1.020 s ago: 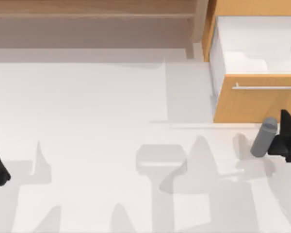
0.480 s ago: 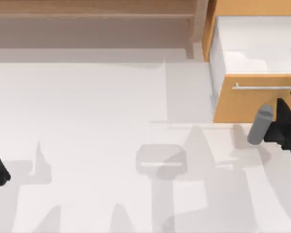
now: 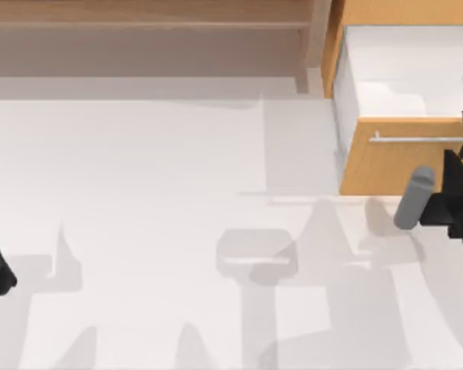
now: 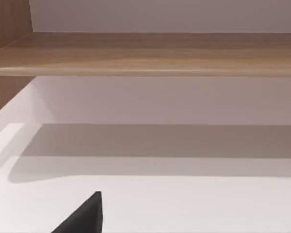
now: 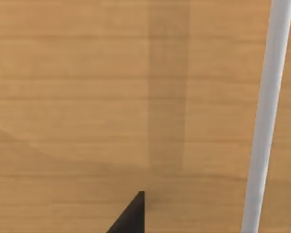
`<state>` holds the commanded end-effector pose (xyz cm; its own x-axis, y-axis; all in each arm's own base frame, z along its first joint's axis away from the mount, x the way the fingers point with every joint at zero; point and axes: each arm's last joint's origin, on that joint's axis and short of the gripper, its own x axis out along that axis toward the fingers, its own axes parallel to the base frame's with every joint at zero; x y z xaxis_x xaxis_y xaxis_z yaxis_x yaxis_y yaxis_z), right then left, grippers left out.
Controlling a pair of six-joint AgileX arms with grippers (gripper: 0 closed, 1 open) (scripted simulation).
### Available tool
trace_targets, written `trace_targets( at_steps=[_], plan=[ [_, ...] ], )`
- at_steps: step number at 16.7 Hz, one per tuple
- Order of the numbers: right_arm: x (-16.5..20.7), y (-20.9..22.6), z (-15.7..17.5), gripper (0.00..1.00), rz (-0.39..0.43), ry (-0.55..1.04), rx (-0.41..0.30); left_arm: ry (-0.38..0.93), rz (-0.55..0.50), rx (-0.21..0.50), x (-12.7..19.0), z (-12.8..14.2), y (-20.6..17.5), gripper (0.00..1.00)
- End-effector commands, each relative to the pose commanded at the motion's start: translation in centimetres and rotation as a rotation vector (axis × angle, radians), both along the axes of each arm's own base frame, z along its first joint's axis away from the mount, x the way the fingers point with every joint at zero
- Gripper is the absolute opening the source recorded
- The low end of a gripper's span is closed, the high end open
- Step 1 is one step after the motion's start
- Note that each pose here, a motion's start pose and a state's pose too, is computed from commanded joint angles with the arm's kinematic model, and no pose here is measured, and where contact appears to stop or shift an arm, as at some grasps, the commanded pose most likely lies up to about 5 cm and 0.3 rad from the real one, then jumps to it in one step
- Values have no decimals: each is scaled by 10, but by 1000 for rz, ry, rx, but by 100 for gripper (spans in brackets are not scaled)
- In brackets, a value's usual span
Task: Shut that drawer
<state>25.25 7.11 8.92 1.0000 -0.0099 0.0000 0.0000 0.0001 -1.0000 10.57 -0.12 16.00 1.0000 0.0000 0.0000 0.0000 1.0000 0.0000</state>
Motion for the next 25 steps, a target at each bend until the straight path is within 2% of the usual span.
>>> trace_targets(
  at_steps=[7, 17, 25],
  plan=[
    [0, 0, 0, 2, 0, 0, 0, 0, 0, 0, 0, 0, 0, 100],
    [0, 0, -1, 0, 1, 5, 2, 0, 0, 0, 0, 0, 0, 100],
    [51, 0, -1, 0, 0, 4, 2, 0, 0, 0, 0, 0, 0, 100]
  ],
)
